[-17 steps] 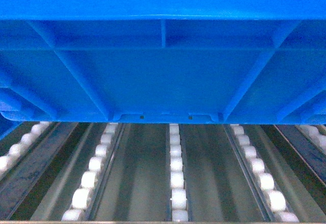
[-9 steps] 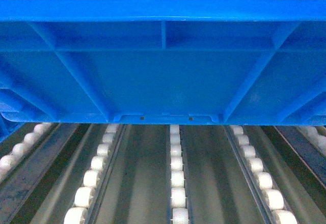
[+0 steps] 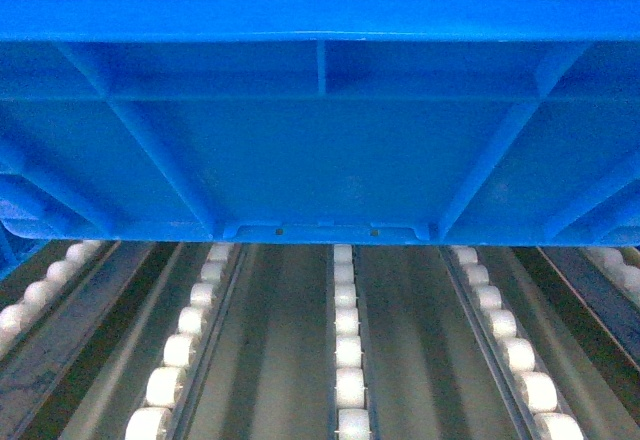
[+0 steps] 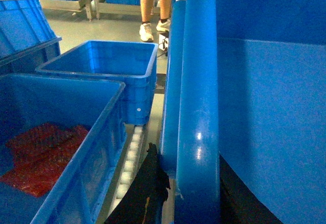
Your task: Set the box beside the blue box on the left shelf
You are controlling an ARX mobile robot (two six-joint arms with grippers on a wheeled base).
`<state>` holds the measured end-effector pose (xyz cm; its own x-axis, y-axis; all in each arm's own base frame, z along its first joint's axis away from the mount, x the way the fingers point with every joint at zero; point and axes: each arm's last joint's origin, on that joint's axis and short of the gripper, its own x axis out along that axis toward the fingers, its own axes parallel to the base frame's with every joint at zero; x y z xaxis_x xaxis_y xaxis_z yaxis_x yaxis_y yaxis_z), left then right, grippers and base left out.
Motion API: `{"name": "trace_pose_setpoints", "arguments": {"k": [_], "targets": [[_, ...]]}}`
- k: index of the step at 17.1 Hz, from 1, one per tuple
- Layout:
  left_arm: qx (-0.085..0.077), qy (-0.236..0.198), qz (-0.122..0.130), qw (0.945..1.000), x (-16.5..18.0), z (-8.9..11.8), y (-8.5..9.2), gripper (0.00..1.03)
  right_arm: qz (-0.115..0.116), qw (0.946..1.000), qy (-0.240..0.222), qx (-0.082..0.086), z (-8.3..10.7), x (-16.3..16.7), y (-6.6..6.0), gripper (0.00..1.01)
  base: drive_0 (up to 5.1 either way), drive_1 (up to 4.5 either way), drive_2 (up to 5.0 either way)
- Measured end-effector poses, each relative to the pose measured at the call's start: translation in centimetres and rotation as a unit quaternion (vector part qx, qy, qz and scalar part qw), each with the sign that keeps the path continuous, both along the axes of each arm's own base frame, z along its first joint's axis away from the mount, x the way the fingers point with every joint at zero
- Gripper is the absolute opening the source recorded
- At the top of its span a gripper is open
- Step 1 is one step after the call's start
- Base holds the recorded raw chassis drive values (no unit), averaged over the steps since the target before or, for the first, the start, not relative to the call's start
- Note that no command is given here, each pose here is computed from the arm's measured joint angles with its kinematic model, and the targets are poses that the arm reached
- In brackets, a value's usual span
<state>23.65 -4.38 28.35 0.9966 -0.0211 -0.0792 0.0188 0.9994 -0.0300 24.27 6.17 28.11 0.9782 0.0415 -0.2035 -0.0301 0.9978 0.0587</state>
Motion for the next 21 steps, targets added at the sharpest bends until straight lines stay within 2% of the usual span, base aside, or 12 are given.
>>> {"name": "trace_pose_setpoints", "arguments": {"k": [21], "targets": [[0.0,0.0,0.0,1.0,0.0,0.0,0.0,0.16,0.0,1.0,0.0,0.0,0.0,0.0,0.0,0.08,0.0,0.0,0.0]]}}
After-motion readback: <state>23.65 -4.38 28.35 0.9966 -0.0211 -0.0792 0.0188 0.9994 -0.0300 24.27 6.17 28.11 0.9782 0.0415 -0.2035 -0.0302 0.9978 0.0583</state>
